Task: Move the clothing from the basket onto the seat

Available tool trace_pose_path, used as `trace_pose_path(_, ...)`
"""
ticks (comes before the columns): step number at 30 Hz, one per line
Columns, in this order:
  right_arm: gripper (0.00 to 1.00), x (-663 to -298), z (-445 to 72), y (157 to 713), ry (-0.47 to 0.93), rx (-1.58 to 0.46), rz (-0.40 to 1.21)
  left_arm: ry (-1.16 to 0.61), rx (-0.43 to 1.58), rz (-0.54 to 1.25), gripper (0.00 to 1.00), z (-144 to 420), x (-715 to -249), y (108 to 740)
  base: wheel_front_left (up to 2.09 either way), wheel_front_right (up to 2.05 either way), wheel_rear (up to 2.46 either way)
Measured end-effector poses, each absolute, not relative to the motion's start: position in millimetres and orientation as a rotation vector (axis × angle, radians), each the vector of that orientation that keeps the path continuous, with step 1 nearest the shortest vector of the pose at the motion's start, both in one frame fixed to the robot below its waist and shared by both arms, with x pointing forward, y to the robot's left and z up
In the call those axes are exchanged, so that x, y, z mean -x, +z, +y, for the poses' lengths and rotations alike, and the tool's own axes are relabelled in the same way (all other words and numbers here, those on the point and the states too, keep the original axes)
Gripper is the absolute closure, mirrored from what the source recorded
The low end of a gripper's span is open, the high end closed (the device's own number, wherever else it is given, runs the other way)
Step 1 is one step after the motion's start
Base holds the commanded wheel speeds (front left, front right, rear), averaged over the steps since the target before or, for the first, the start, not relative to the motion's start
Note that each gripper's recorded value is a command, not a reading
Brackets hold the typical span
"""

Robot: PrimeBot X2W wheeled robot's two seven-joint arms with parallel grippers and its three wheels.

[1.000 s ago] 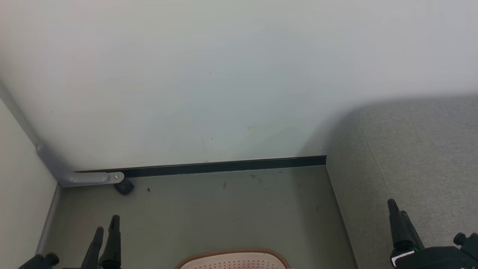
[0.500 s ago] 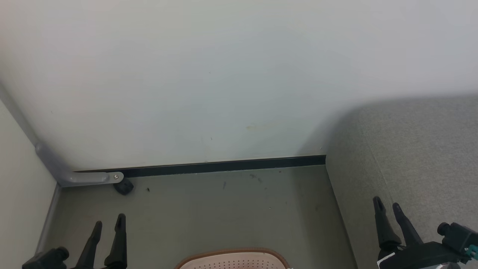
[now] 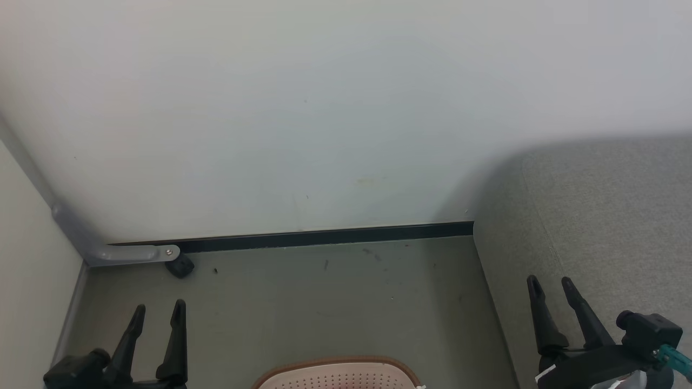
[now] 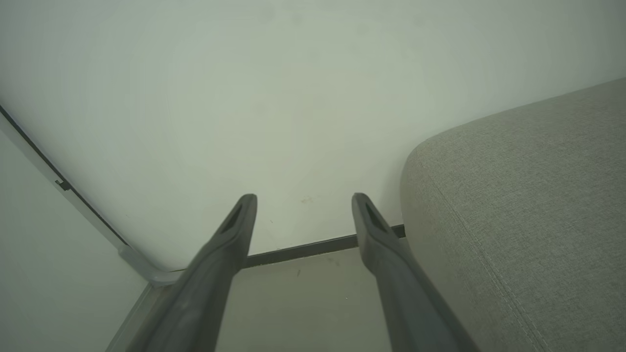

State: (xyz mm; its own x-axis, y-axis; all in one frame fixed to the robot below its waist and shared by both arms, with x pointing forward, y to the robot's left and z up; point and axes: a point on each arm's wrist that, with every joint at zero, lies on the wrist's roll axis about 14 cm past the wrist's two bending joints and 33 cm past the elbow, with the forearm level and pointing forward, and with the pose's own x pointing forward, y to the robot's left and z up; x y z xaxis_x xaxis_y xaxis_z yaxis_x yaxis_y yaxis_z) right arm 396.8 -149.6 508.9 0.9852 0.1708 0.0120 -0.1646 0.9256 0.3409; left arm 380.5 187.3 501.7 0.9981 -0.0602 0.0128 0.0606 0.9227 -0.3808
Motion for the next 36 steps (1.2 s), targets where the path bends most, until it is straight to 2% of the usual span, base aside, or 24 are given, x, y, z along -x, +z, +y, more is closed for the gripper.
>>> trace_pose_path(18,0.0,-399,-136,521,0.245,-0.136,-0.066,-0.12,0.167,-0.068,0.0,180,-382,512,0.0,0.0,0.0)
trace_pose_path(36,0.0,-402,-142,519,0.226,-0.14,-0.064,-0.124,0.179,-0.063,0.0,177,-385,508,0.0,0.0,0.0)
